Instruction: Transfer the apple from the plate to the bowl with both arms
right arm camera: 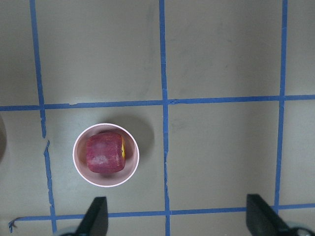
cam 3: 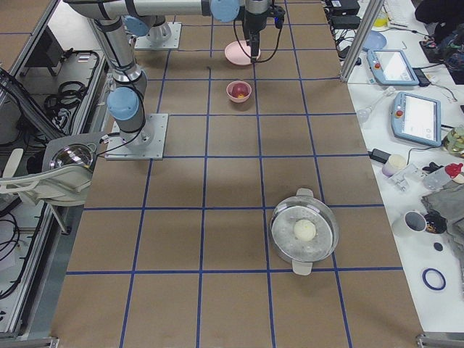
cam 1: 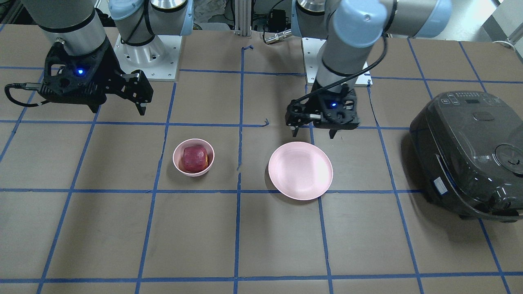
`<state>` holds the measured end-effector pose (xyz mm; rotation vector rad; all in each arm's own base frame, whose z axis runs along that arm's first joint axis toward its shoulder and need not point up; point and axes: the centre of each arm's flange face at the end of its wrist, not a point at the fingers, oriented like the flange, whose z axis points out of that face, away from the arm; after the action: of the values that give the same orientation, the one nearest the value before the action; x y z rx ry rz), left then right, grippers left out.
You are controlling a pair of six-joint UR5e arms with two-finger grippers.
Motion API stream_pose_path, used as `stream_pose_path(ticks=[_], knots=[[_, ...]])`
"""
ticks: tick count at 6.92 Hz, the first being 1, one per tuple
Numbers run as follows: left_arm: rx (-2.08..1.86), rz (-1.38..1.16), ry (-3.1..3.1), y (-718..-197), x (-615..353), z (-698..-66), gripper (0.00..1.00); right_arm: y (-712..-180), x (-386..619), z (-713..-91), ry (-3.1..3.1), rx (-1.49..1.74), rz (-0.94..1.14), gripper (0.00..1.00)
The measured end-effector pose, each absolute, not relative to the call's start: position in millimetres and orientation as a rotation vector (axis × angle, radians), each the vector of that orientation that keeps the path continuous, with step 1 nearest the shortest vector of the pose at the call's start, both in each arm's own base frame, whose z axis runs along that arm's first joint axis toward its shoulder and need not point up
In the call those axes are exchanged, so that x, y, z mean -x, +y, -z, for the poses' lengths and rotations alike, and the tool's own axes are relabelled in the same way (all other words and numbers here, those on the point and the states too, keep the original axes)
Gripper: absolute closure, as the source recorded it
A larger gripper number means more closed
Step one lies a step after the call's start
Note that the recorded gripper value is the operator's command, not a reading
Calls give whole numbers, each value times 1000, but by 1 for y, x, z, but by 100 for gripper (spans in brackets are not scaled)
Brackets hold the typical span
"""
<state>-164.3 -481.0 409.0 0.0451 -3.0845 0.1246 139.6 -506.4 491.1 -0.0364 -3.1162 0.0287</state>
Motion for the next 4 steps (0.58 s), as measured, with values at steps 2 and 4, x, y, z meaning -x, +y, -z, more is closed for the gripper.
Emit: stream_pose_path(ticks=[2, 4], knots=[[-86, -72, -3110, -480, 138, -477, 0, -506, -140, -492, -3116, 36, -31, 0], [-118, -87, -3122, -484, 134, -512, 0, -506, -140, -492, -3116, 34, -33, 0]])
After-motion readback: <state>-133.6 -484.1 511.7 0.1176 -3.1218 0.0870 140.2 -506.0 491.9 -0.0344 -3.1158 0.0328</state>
